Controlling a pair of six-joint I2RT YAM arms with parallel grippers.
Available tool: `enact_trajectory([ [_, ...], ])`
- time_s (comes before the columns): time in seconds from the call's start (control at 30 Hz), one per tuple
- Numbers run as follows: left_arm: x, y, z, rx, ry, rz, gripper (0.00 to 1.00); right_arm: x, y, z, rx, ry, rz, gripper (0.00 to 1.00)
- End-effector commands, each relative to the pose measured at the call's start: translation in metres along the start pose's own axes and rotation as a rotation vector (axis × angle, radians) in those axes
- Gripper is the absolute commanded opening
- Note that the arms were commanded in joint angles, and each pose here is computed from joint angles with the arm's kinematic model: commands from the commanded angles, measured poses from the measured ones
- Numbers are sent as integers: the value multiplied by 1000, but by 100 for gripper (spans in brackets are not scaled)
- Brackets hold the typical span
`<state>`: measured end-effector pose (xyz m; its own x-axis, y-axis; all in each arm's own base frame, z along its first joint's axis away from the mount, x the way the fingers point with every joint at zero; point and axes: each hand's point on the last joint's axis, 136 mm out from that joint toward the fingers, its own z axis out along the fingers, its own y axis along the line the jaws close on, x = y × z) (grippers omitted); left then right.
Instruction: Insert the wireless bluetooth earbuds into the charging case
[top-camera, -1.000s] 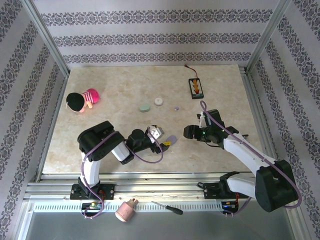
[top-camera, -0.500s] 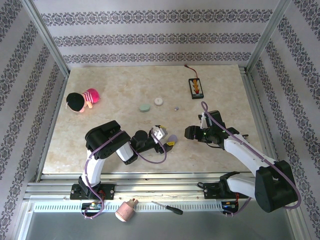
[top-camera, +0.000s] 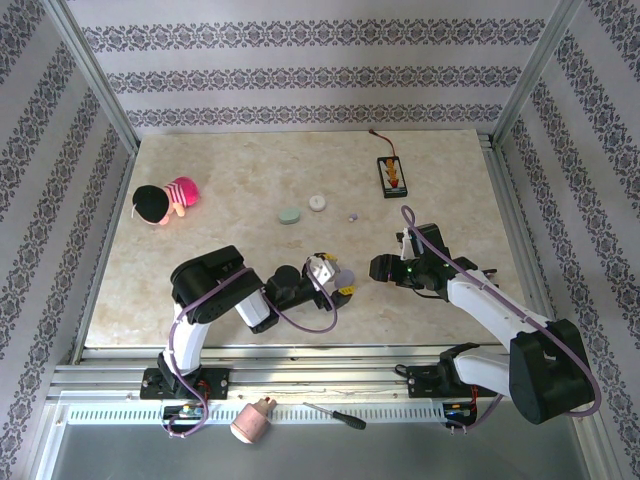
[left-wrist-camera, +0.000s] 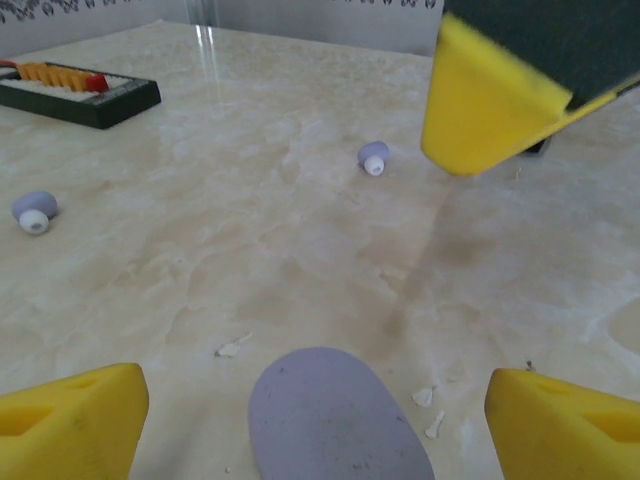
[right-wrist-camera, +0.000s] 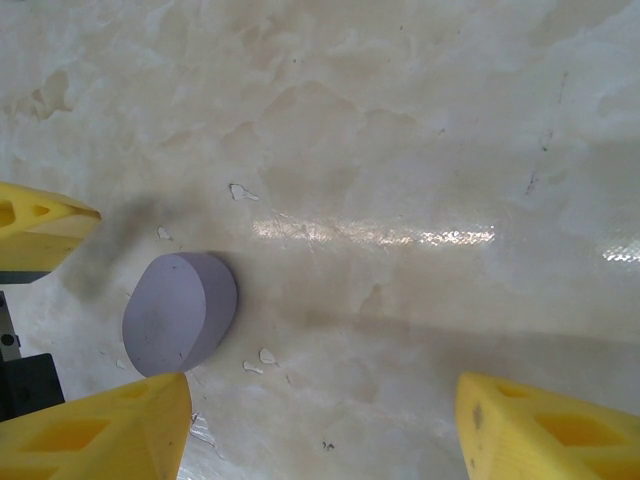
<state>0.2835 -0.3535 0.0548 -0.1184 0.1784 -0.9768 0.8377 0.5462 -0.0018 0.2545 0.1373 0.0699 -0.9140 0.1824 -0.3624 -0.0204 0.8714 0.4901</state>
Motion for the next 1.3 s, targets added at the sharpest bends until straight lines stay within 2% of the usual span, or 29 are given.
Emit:
enact_trajectory([
  [0.0,3,-1,4,-20,-16,-26,86,-1,-3,0,1,-8,1,70],
  [0.23,18,-4,12,-6,12,-34,76,-2,-4,0,5,-11,4,70],
  [0.5,16,-5,9,-3,11,-9,45,-2,-5,-1,8,-13,7,70],
  [0.67,8,-9,4,16,-3,-2,33,-7,7,-7,-37,-27,13,70],
  [0.77,-3,-10,-2,21,-25,14,32,-11,23,-13,-125,-33,11,70],
  [1.07,-62,-16,-20,66,-156,48,31,-19,89,-39,-542,0,93,72],
  [1.27,-94,-21,-29,95,-210,67,31,-27,110,-48,-689,9,159,71],
])
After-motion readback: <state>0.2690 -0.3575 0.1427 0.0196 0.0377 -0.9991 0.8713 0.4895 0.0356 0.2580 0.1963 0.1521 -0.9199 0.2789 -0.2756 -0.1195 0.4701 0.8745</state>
